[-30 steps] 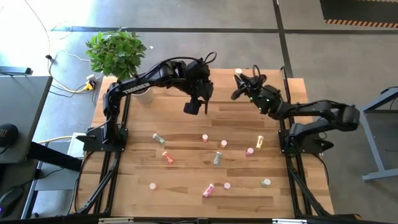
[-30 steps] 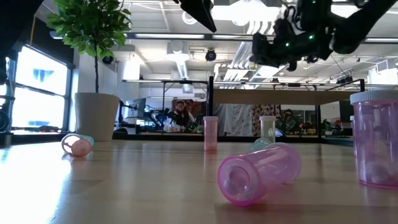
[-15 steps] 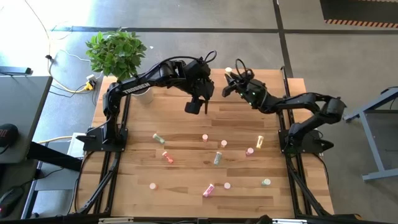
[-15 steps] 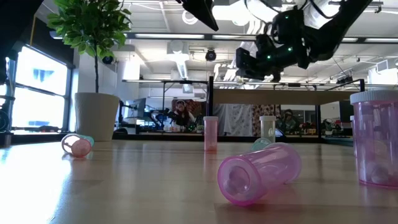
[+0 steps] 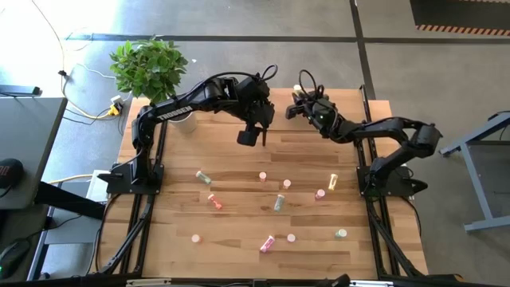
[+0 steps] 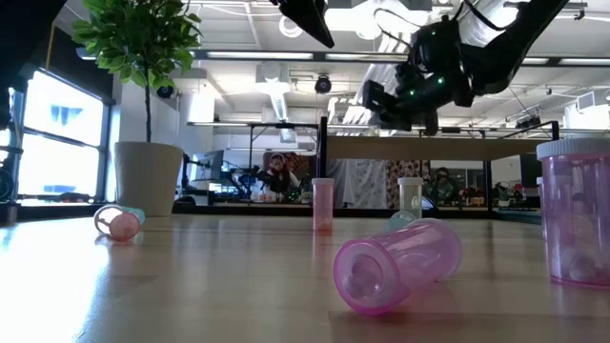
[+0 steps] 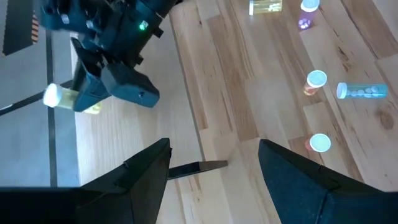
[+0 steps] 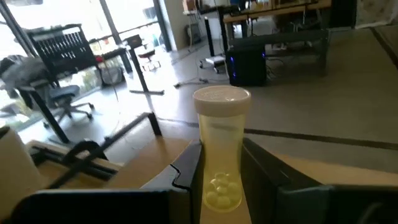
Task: Pick and place medicine bottles onto shelf by color
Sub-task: Put the left yellow medicine bottle on the shelf
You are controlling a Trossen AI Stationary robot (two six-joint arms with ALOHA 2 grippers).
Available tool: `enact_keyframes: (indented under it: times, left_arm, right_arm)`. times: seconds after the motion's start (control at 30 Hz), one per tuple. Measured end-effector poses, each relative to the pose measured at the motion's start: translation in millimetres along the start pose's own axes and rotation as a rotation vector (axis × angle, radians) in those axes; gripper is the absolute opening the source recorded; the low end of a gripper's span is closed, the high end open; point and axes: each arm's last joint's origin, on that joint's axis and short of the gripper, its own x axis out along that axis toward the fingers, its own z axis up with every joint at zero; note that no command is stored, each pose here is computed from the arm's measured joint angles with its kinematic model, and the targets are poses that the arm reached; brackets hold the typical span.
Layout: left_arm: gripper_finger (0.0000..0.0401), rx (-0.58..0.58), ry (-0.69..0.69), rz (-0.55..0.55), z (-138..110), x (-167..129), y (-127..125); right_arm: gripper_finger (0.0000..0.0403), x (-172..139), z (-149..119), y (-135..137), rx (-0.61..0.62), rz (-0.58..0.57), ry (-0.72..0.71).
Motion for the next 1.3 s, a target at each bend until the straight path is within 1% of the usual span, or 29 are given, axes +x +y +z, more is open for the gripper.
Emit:
enact_keyframes:
  times: [0.13, 0.2, 0.3, 0.4, 0.5, 0.6, 0.73, 0.83, 1.13, 1.3]
  left_arm:
    - [0.0236, 0.004, 0.000, 0.001, 0, 0, 0]
    - [0.0236, 0.003, 0.000, 0.000, 0, 0, 0]
    - [0.0236, 0.002, -0.002, 0.001, 0, 0, 0]
    - [0.0236, 0.000, -0.007, 0.004, 1, 0, 0]
    - [0.0236, 0.000, -0.014, 0.007, 1, 0, 1]
    - [0.0236, 0.000, -0.025, 0.013, 2, 0, 1]
    - [0.0236, 0.000, -0.032, 0.018, 3, 0, 2]
    - [0.0236, 0.000, -0.032, 0.018, 3, 0, 2]
    - [0.0236, -0.001, -0.031, 0.017, 3, 0, 2]
    - [0.0236, -0.001, -0.031, 0.017, 3, 0, 2]
  right_arm:
    - [0.0072, -12, 16, -1, 0.008, 0.021, -0.070]
    - [0.0072, -23, 26, -3, 0.011, 0.029, -0.104]
    - [0.0072, -43, 33, -12, 0.020, 0.003, -0.149]
    - [0.0072, -60, 24, -24, 0.049, -0.028, -0.154]
    - [0.0072, -66, 8, -32, 0.082, -0.029, -0.149]
    - [0.0072, -63, 2, -31, 0.084, 0.001, -0.144]
    - [0.0072, -47, 3, -23, 0.017, 0.053, -0.116]
    - [0.0072, -34, -2, -22, -0.011, 0.042, -0.075]
    - [0.0072, -6, -7, -22, -0.035, 0.157, -0.003]
    - [0.0072, 1, -4, -24, -0.067, 0.155, 0.035]
